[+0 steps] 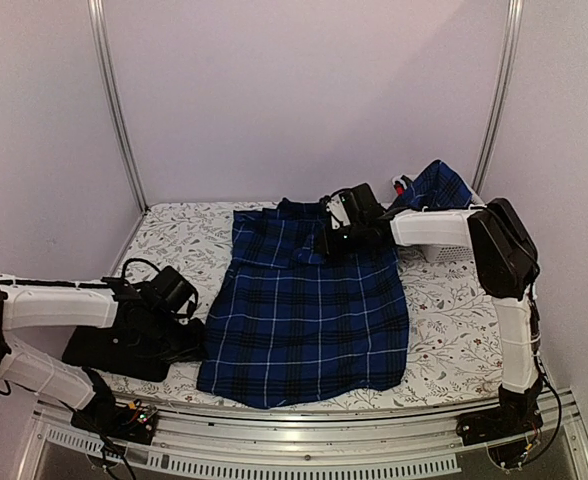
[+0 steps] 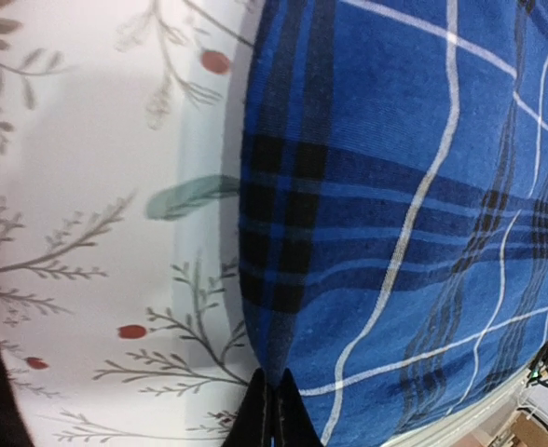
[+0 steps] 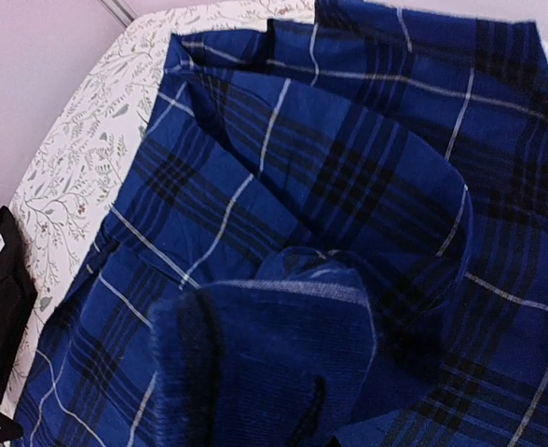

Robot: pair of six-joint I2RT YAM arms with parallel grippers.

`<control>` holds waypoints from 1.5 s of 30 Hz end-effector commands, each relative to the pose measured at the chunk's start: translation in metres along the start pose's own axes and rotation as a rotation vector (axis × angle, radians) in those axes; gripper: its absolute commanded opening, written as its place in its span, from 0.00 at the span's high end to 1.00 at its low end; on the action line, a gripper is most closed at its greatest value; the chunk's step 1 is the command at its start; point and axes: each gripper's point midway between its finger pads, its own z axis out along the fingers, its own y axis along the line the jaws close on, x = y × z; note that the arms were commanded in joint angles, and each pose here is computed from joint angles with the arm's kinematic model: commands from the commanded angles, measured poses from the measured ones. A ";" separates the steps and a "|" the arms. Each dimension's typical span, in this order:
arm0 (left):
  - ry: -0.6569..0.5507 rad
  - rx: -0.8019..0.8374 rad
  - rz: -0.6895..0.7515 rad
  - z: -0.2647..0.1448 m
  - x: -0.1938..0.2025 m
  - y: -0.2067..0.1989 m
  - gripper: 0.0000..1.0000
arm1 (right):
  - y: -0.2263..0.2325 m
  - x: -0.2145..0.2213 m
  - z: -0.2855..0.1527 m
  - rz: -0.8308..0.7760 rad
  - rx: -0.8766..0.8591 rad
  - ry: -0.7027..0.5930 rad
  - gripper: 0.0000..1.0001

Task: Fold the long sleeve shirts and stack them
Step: Pick up the shirt from the center of the board, then fold the flattened shirt at the center of the board.

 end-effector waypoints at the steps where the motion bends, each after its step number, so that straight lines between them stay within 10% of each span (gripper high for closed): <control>1: -0.043 -0.057 -0.016 -0.020 -0.015 0.019 1.00 | 0.002 0.040 0.032 0.027 -0.025 0.091 1.00; 9: -0.037 -0.038 0.050 -0.035 -0.025 0.011 1.00 | 0.003 0.048 0.049 0.038 -0.020 0.126 1.00; 19: 0.004 0.066 0.204 -0.050 -0.032 -0.038 1.00 | 0.033 -0.115 -0.035 -0.136 0.093 -0.207 1.00; 37: 0.176 0.196 0.453 -0.028 -0.003 -0.129 1.00 | -0.075 -0.209 -0.144 -0.092 0.325 -0.438 1.00; 45: 0.176 0.202 0.488 -0.021 0.004 -0.150 0.69 | -0.086 -0.202 -0.156 -0.069 0.341 -0.436 1.00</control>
